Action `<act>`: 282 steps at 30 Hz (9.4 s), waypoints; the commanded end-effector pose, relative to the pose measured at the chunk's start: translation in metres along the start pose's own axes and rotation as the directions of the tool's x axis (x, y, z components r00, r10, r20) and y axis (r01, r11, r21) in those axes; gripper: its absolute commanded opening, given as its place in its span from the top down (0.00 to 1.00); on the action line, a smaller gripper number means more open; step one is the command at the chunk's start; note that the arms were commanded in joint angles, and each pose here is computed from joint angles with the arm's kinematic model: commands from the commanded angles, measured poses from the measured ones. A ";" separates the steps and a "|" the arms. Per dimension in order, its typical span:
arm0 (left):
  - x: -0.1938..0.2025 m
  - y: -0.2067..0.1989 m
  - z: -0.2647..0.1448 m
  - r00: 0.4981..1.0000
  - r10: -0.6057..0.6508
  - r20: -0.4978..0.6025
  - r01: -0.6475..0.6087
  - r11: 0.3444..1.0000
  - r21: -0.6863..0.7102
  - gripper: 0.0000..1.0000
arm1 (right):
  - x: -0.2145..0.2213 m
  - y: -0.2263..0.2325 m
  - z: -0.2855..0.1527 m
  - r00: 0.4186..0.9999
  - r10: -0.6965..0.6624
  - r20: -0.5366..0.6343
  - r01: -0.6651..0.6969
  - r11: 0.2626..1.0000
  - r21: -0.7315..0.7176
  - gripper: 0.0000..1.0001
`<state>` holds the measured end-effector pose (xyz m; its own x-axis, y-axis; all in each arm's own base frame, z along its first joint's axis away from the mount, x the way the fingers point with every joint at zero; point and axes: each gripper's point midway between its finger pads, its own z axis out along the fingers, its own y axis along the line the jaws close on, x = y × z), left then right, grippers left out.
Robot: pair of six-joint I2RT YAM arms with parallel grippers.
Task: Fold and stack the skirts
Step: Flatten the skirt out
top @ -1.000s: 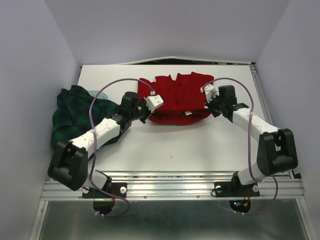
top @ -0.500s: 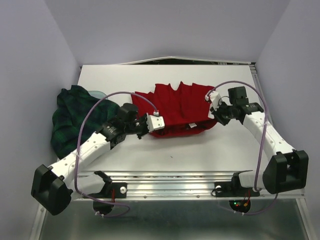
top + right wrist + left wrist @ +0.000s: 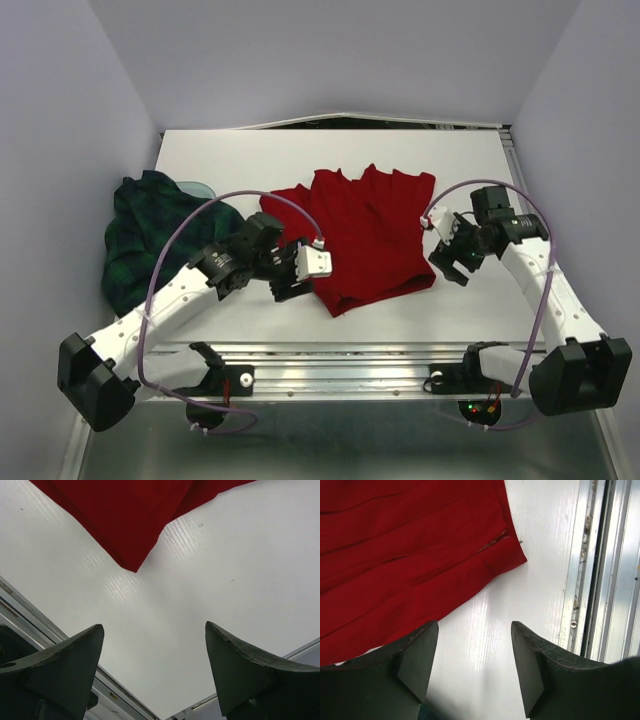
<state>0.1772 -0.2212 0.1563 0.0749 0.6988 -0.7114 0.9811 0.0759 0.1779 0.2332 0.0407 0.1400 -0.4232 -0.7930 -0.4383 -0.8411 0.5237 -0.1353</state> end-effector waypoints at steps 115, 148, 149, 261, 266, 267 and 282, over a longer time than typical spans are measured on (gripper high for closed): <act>-0.110 0.175 -0.150 0.833 -0.201 0.515 0.467 0.755 -0.460 1.00 | -0.183 -0.076 -0.128 0.705 0.251 0.663 -0.313 0.949 -0.026 0.99; -0.227 0.448 -0.193 0.758 0.229 0.611 0.451 0.493 -0.744 1.00 | -0.310 -0.371 -0.233 0.403 -0.259 0.878 -0.582 0.668 0.464 0.99; -0.225 0.451 -0.193 0.748 0.240 0.618 0.463 0.479 -0.746 1.00 | -0.314 -0.374 -0.235 0.387 -0.286 0.877 -0.576 0.668 0.472 0.99; 0.018 0.148 0.147 0.931 -0.286 -0.228 0.239 0.947 -0.214 0.85 | -0.028 -0.154 0.103 0.864 0.499 -0.071 -0.486 0.862 0.145 0.37; 0.063 0.126 0.159 0.895 -0.264 -0.360 0.215 0.962 -0.169 0.88 | 0.002 -0.138 0.136 0.857 0.489 -0.162 -0.475 0.872 0.117 0.39; 0.073 0.114 0.158 0.887 -0.259 -0.382 0.220 0.965 -0.142 0.89 | 0.004 -0.134 0.147 0.855 0.488 -0.175 -0.480 0.873 0.090 0.39; 0.108 -0.006 0.115 0.845 -0.290 -0.449 0.335 0.942 0.023 0.92 | -0.043 -0.085 0.204 0.919 0.347 -0.186 -0.364 0.929 -0.064 0.39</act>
<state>0.2492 -0.2628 0.0197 -0.2136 0.8426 -0.4943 0.9612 0.2717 0.0479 0.4089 0.0548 0.0239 -0.7692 -0.5592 -0.3093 -0.5884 0.8086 0.0012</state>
